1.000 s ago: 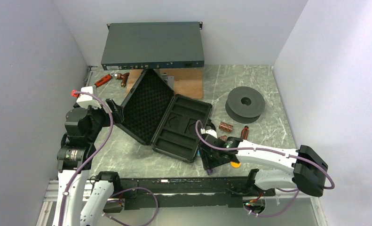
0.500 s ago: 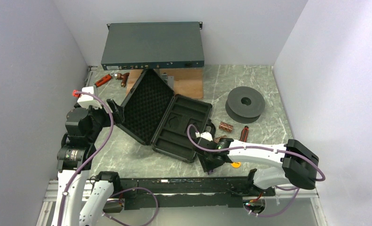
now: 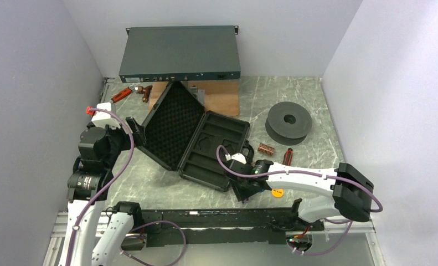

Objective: Pack up texas hold em set

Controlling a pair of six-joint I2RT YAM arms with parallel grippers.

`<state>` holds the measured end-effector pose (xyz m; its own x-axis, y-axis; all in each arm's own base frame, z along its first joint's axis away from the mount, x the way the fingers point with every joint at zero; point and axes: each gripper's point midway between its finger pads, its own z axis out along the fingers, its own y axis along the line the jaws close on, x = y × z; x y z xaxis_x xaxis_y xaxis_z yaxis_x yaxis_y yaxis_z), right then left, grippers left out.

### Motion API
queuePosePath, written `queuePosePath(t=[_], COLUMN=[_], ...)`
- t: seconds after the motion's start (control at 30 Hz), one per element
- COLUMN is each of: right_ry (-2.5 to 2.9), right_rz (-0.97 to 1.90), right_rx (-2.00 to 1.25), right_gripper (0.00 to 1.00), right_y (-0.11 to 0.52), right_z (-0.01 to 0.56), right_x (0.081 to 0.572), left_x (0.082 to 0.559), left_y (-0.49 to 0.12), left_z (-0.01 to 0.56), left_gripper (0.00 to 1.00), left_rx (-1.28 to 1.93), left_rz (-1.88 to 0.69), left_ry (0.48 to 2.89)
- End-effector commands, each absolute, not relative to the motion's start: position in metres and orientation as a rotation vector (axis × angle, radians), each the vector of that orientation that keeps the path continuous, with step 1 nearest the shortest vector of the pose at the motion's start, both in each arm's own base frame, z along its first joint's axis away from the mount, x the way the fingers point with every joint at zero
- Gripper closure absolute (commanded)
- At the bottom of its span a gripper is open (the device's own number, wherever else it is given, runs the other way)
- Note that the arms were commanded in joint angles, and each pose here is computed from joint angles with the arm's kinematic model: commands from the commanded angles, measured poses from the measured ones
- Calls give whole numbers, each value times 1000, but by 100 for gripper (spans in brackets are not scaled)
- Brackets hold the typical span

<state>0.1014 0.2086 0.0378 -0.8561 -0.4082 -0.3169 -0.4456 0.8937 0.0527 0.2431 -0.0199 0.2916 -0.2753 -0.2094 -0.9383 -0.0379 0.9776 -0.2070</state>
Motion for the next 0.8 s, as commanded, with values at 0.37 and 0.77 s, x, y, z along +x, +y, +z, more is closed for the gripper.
queuePosePath(t=[0.37, 0.77], right_ry=[2450, 2099], right_rz=[406, 615], right_rx=[-629, -752], right_gripper=[100, 100], right_y=[229, 288], right_z=[120, 185], right_x=[128, 158], left_x=[240, 242], left_y=[8, 16], left_z=[303, 297], left_gripper=[0, 0], left_rx=[-306, -307], left_rz=[-34, 25], left_ry=[1781, 1770])
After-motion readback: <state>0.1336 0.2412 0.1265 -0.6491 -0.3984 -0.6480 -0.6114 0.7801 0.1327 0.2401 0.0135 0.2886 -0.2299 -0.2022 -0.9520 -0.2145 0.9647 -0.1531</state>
